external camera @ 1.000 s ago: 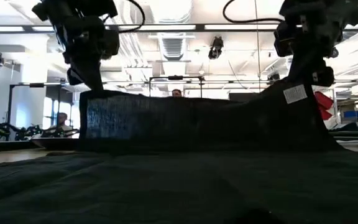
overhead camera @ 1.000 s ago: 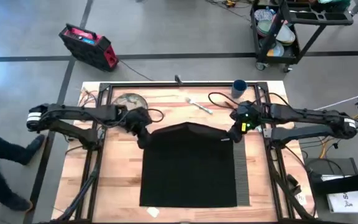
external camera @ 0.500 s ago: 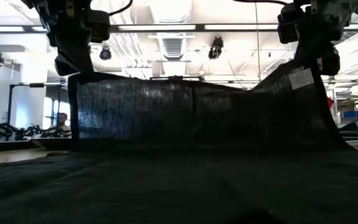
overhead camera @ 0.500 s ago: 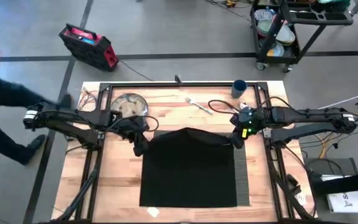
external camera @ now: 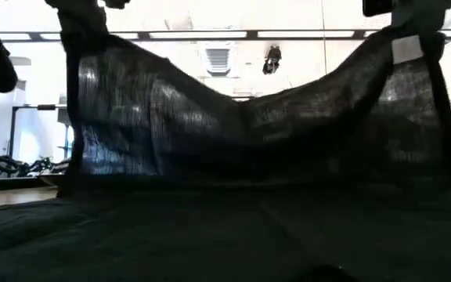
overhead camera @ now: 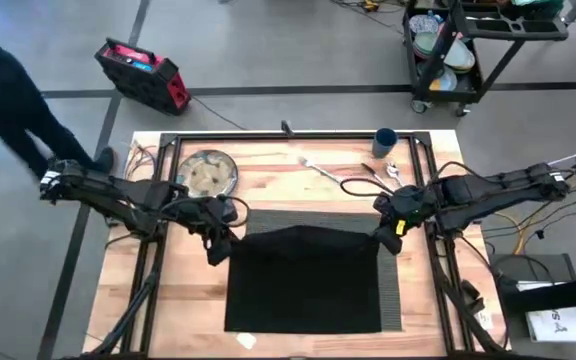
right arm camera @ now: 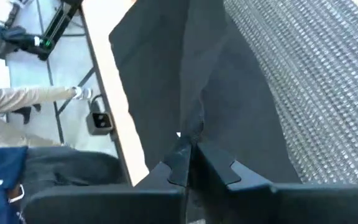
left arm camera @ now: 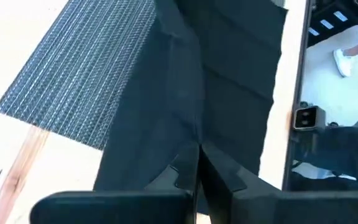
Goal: Set table place
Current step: Fold the black napkin
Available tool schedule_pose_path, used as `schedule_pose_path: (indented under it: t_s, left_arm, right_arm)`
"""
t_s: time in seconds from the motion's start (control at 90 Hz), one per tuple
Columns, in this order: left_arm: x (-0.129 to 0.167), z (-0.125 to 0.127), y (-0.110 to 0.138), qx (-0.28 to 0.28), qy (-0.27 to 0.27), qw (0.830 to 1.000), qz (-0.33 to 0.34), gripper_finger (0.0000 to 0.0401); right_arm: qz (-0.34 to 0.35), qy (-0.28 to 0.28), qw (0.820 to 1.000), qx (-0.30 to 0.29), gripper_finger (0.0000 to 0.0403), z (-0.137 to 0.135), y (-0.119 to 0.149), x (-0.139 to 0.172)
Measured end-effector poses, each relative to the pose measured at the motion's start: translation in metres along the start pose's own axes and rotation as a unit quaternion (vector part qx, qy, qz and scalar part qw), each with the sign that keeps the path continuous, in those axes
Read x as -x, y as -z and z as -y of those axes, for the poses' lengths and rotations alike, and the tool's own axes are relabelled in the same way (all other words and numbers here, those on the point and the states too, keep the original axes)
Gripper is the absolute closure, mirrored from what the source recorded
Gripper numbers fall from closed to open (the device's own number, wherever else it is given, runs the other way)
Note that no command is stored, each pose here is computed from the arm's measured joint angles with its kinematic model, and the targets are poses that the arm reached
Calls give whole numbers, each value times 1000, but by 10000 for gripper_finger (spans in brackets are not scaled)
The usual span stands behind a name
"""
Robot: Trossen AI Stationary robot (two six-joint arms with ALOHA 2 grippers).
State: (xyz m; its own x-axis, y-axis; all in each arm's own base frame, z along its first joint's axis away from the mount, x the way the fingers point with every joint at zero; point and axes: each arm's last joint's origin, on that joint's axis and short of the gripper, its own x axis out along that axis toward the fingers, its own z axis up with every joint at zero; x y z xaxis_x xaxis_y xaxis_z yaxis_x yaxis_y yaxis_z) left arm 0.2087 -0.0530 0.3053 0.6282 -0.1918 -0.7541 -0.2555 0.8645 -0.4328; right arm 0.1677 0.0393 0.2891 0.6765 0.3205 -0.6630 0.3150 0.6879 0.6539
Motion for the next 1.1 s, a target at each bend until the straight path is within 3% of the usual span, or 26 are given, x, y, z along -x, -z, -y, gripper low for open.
schedule_pose_path:
  t_s: [0.689,1.1]
  left_arm:
    - [-3,18,21,4,36,998,-47,401]
    - [-19,21,26,-6,45,995,-85,401]
  right_arm:
    - [-38,-28,999,-15,403,-23,29,-6]
    - [-89,7,996,2,403,-32,40,-42]
